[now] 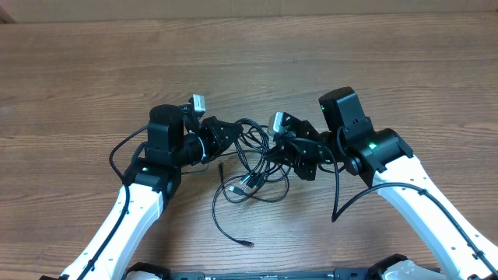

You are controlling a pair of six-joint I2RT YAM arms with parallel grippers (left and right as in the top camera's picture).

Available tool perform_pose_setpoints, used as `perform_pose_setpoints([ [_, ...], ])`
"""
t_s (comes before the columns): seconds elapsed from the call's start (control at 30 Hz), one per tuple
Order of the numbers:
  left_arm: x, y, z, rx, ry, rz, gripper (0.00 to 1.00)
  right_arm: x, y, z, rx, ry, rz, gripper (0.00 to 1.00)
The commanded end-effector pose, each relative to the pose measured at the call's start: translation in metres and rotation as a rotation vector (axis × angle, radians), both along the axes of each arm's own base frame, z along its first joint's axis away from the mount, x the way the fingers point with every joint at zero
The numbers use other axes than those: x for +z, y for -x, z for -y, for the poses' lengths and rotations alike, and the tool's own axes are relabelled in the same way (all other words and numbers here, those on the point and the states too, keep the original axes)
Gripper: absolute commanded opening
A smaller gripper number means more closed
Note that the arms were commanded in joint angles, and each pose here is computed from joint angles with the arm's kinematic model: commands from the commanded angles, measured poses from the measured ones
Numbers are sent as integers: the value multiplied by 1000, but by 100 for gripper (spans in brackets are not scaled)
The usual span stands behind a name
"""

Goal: Untangle cables

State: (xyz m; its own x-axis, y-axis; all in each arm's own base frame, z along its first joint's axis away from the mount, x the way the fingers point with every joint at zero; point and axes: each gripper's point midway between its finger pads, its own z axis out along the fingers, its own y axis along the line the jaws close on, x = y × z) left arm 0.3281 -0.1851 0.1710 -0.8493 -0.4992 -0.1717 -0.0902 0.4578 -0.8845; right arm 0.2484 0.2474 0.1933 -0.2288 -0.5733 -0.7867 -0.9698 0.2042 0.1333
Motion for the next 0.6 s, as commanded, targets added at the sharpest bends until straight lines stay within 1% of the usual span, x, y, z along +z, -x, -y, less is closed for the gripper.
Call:
perform_pose_setpoints([
  [0.0, 3, -7, -5, 35, -10, 14, 4, 9, 3, -4, 24, -30, -10, 4],
  [0.07, 4, -4, -2, -8, -26, 53, 4, 8, 4, -4, 24, -28, -15, 16],
  [0.1, 6, -1, 1, -58, -42, 97, 4, 8, 4, -3, 21, -25, -13, 26],
  [0.17, 8, 3, 5, -111, -55, 141, 4, 7, 2, -3, 16, -19, -8, 39],
  [0.23, 9, 5, 7, -152, -70, 181, 4, 7, 1, -3, 13, -19, -1, 48],
  [0.3, 10, 6, 8, -185, -101, 233, 4, 8, -1, -3, 9, -16, 10, 66],
  [0.33, 11, 7, 9, -206, -112, 262, 4, 7, -2, -2, 5, -13, 13, 79],
  [0.37, 14, 8, 11, -238, -121, 308, 4, 6, -5, -1, -3, -3, 22, 100],
  [0.57, 46, 22, 30, -466, -129, 670, 4, 4, -14, 3, -39, 33, 56, 100],
])
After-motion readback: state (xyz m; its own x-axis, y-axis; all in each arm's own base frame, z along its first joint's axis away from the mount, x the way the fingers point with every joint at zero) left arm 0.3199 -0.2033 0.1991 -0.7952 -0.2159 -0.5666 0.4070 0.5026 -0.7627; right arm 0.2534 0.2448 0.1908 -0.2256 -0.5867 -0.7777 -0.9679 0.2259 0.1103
